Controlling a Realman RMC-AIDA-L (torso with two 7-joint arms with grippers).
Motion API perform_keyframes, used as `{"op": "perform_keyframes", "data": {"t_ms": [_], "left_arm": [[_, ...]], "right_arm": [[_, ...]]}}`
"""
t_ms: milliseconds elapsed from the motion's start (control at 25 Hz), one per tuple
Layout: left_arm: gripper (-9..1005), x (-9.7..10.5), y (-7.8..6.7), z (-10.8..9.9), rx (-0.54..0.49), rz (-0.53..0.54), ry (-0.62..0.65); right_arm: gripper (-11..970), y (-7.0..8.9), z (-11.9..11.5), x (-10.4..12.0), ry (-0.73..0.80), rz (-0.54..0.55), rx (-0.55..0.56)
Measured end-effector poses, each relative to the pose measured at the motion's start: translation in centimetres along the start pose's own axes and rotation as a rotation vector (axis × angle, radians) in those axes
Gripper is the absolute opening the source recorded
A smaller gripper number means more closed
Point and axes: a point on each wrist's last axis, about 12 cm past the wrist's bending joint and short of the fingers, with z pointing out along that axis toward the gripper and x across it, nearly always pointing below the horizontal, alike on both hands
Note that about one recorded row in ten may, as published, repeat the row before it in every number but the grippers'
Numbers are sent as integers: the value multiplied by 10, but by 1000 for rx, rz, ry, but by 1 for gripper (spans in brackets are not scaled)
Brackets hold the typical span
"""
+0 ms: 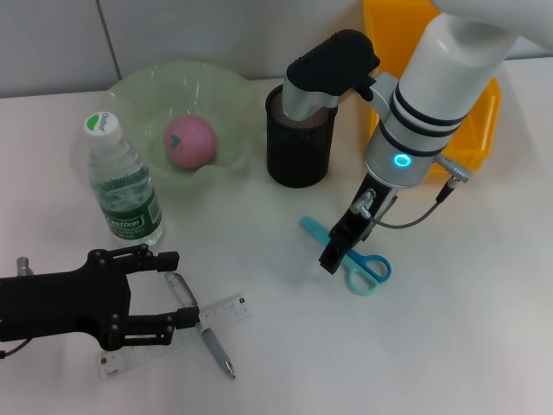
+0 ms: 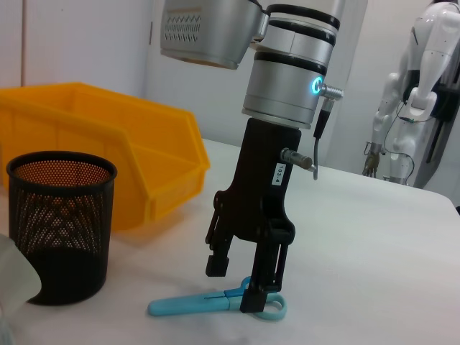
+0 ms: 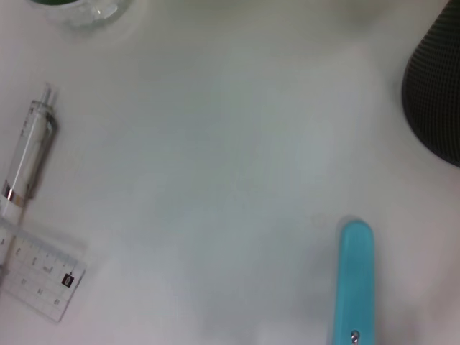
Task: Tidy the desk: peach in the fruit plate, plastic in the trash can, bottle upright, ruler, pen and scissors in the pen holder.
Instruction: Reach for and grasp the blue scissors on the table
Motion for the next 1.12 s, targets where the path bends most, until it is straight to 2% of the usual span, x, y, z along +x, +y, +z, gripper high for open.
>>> {"op": "perform_keyframes", "data": {"t_ms": [560, 920, 1120], "left_arm": [[829, 0, 0, 0, -1, 0, -4], [828, -1, 0, 0, -1, -9, -7], [829, -2, 1, 0, -3, -7, -9]], "right_arm": [[760, 1, 5, 2, 14, -2, 15], [628, 5, 7, 2, 26, -22, 18], [436, 5, 8, 3, 28, -27, 18]]}}
